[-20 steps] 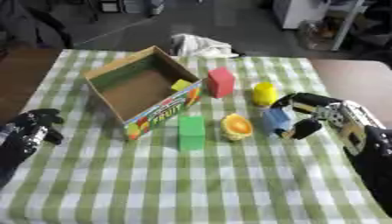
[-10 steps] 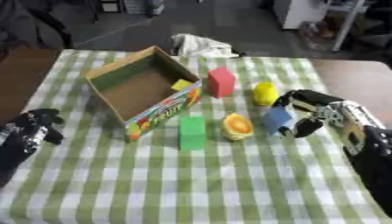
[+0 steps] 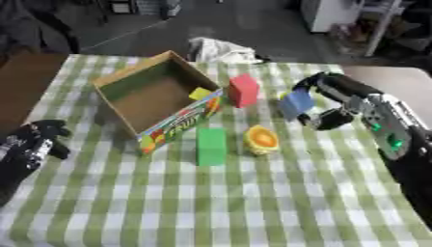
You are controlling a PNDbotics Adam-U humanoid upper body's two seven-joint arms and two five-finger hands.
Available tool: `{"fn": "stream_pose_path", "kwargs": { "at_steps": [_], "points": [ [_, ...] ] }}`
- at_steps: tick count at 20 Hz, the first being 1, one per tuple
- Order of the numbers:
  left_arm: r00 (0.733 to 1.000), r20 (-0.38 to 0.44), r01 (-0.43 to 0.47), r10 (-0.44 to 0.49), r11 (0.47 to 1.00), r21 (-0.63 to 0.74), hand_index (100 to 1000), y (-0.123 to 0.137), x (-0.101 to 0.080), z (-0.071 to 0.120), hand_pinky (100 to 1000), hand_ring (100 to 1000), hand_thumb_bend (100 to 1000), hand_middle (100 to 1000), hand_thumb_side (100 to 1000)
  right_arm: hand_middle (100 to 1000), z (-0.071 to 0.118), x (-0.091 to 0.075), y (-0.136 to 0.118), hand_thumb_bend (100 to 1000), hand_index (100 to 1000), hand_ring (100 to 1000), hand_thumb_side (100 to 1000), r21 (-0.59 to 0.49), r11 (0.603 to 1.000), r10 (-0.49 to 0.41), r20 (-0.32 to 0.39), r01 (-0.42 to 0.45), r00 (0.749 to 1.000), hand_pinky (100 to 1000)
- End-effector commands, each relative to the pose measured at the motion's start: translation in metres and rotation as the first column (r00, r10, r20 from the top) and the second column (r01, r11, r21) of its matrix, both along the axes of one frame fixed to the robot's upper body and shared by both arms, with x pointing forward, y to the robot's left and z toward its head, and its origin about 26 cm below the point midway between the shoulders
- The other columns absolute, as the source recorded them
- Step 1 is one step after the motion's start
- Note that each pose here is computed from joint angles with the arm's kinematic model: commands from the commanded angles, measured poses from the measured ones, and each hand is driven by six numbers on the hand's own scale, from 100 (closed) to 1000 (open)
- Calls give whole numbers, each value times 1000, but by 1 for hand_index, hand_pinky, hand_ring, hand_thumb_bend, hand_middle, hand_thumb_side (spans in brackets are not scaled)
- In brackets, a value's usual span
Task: Pick up objects on the table and place them in the box.
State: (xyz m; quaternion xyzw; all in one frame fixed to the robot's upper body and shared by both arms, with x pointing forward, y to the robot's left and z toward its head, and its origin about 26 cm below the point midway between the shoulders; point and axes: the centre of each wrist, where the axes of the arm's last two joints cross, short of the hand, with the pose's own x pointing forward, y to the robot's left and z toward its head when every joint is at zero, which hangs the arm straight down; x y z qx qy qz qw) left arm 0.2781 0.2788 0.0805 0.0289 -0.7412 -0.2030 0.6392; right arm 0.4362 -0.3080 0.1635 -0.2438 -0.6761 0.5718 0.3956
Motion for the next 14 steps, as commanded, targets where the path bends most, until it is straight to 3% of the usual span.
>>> {"fn": "stream_pose_path", "kwargs": {
  "at_steps": [1, 5, 14],
  "points": [
    [1000, 15, 23, -23, 1000, -1, 784, -3, 1, 5, 576, 548, 108, 648, 568, 597, 37, 6, 14, 194, 625, 847, 100, 27, 999, 39, 55, -41, 998, 747],
    [998, 24, 58, -58, 998, -3, 784, -9, 4, 7, 577, 549, 110, 649, 568, 604, 47, 20, 39, 176, 631, 852, 100, 27, 997, 64, 61, -66, 996, 747],
    [987, 55, 151, -151, 988, -3, 785, -23, 10, 17, 578, 549, 110, 650, 570, 660, 42, 42, 86, 154, 686, 868, 100, 42, 993, 104, 64, -107, 992, 750]
  ]
}}
